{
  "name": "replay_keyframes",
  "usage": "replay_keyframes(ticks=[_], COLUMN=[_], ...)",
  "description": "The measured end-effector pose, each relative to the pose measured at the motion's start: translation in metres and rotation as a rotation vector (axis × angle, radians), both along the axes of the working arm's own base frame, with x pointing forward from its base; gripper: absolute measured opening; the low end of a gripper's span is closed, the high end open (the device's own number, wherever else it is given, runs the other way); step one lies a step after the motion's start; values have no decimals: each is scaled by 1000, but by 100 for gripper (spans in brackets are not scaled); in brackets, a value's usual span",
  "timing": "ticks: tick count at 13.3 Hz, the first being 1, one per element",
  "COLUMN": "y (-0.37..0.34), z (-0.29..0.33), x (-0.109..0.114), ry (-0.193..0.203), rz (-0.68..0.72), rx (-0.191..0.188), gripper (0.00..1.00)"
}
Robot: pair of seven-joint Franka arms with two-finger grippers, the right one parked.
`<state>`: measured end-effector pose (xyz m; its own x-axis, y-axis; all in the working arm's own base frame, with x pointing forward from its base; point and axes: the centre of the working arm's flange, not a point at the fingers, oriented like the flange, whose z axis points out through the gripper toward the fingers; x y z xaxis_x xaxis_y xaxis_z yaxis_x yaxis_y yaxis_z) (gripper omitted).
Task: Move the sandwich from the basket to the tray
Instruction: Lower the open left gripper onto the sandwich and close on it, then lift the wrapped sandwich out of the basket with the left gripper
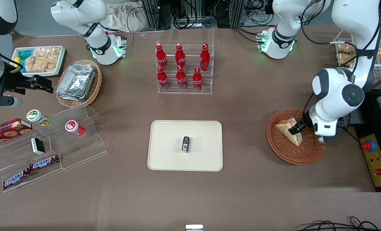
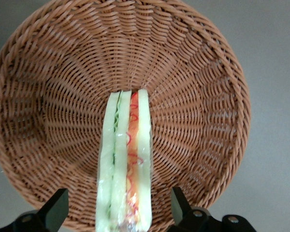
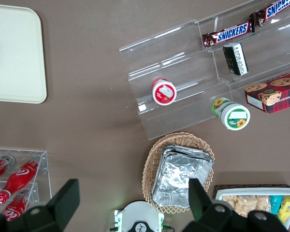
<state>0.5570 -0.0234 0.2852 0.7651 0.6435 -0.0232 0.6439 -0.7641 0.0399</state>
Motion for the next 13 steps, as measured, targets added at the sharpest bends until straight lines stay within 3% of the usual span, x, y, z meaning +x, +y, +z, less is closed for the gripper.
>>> replay_keyframes(ticks=[5,7,11,13], y=[1,1,-1,-4], z=[-24,-31,-31,-20], x=[-5,-11,-12,-13], ry=[-20,-14,-13,-6], rz=[23,28,26,20], rx=[-3,-4,-5,-6], gripper=[96,90,47,32])
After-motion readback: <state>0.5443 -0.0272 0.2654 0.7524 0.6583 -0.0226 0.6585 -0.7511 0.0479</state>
